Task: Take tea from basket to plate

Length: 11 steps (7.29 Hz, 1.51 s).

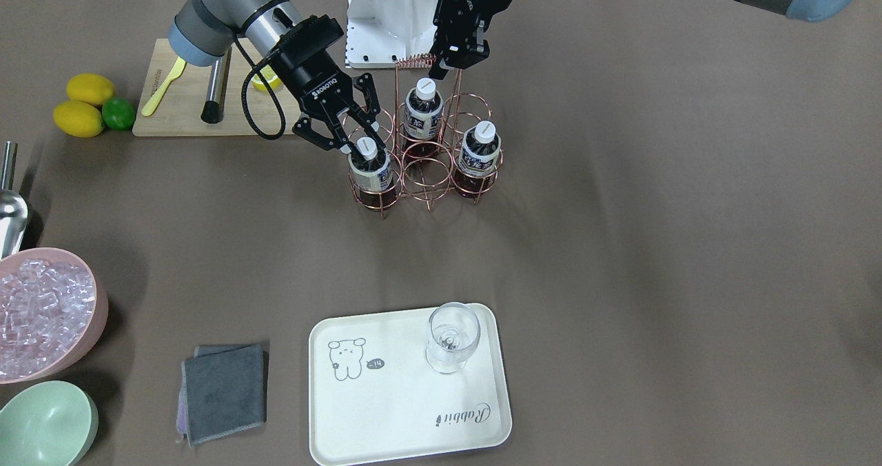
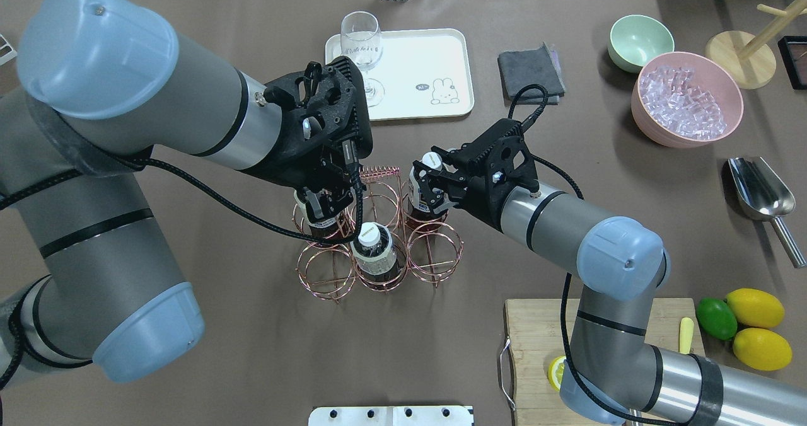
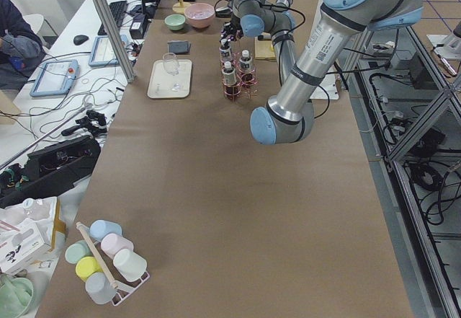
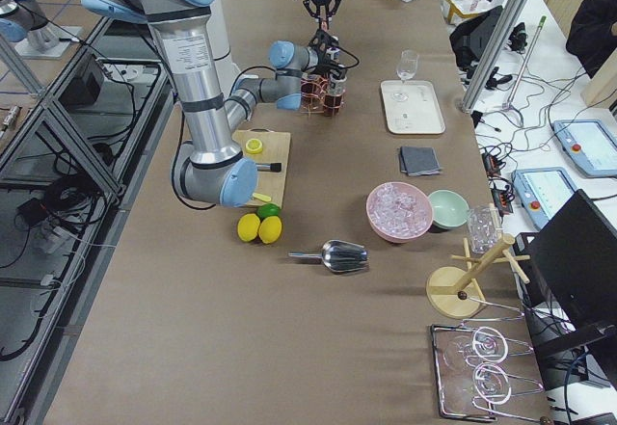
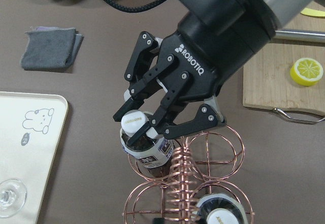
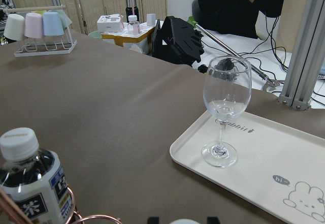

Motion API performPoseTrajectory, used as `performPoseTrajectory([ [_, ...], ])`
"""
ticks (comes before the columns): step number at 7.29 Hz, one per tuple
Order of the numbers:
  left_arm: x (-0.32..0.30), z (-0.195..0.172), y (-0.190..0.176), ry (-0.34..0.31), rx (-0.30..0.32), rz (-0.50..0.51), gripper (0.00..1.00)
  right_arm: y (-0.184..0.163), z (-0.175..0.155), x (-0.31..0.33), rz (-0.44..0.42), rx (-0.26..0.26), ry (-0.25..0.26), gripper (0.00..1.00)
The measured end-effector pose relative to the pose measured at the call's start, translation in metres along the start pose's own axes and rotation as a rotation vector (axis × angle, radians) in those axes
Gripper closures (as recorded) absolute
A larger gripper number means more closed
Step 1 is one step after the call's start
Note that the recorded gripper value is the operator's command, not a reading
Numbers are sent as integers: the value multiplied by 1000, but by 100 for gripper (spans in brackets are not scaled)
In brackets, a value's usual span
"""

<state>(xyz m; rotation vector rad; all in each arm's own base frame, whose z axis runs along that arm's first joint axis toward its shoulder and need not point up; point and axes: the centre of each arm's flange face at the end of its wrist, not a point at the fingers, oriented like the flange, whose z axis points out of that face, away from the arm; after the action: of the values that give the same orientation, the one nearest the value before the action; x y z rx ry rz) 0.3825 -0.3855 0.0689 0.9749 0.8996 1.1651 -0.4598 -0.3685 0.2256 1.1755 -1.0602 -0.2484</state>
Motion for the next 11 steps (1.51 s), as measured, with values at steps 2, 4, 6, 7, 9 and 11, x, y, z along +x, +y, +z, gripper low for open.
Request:
performPoseTrajectory([
  [2,0,0,0,0,-1,-1,100,-12,-10,0,11,18,-11,100],
  [4,2,2,0,3,-2,1,100,-46,-32,11,9,11,-14,100],
  [6,4,3,0,6,-6,1,100,-85,-54,31,7,6,-20,100],
  [7,4,3,0,7,-7,1,100,-106,-69,41,6,0,-22,100],
  [9,5,3,0,8,-7,2,100,-143,-97,73,5,-10,-29,100],
  [11,5,2,1,7,-10,0,100,-177,-122,132,3,-17,-4,100],
])
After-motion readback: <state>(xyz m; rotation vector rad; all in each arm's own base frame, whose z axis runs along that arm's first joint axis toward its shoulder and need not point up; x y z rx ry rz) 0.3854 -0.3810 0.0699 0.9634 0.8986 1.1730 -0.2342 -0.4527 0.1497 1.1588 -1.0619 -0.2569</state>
